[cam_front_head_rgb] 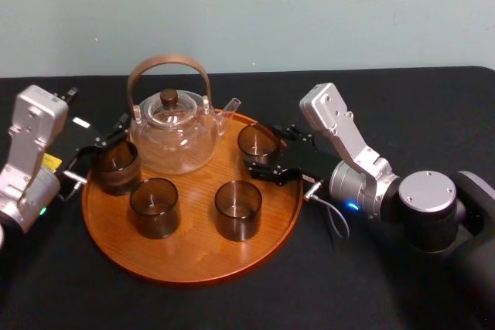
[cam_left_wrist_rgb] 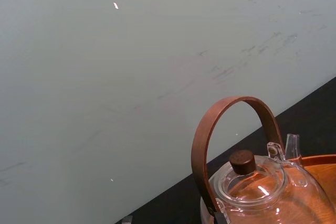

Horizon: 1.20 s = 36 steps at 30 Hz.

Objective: Pick up the glass from the table and place it on the tray.

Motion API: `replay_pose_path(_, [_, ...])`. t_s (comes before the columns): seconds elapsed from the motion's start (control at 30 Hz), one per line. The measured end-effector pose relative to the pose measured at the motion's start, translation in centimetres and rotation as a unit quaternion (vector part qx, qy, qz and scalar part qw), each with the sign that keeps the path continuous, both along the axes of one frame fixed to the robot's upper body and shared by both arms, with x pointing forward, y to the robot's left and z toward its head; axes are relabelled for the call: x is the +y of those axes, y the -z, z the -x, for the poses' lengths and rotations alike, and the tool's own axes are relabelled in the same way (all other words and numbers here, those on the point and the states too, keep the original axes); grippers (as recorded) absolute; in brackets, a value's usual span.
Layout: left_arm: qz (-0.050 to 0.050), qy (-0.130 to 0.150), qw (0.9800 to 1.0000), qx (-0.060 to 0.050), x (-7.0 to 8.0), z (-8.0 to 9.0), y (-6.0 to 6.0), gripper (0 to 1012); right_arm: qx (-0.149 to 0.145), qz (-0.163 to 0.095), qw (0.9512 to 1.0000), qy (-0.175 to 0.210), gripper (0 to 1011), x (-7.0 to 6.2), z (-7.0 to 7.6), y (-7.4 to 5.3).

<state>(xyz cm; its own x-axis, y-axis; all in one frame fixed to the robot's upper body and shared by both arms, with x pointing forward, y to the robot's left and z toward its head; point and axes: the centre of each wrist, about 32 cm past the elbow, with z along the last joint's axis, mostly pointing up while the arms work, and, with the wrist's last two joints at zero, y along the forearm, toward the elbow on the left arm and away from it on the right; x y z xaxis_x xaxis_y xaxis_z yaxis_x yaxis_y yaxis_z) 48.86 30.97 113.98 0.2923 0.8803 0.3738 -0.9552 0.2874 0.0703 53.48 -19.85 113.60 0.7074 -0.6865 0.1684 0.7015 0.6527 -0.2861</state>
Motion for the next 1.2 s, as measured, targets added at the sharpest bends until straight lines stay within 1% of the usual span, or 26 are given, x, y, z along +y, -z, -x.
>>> replay_pose_path(0.47, [0.0,0.0,1.0,0.0,0.0,0.0,0.0,1001,0.001,-0.001,1.0,-0.003,900,-0.12,-0.03,-0.02])
replay_pose_path(0.67, [0.0,0.0,1.0,0.0,0.0,0.0,0.0,1001,0.002,0.003,1.0,-0.004,900,-0.1,0.01,0.05])
replay_pose_path(1.03, [0.0,0.0,1.0,0.0,0.0,0.0,0.0,1001,0.001,0.003,1.0,-0.004,902,-0.11,0.01,0.04])
replay_pose_path(1.1, [0.0,0.0,1.0,0.0,0.0,0.0,0.0,1001,0.001,0.003,1.0,-0.004,960,-0.12,0.01,0.03])
replay_pose_path(1.2, [0.0,0.0,1.0,0.0,0.0,0.0,0.0,1001,0.001,0.003,1.0,-0.004,1002,-0.12,0.01,0.03])
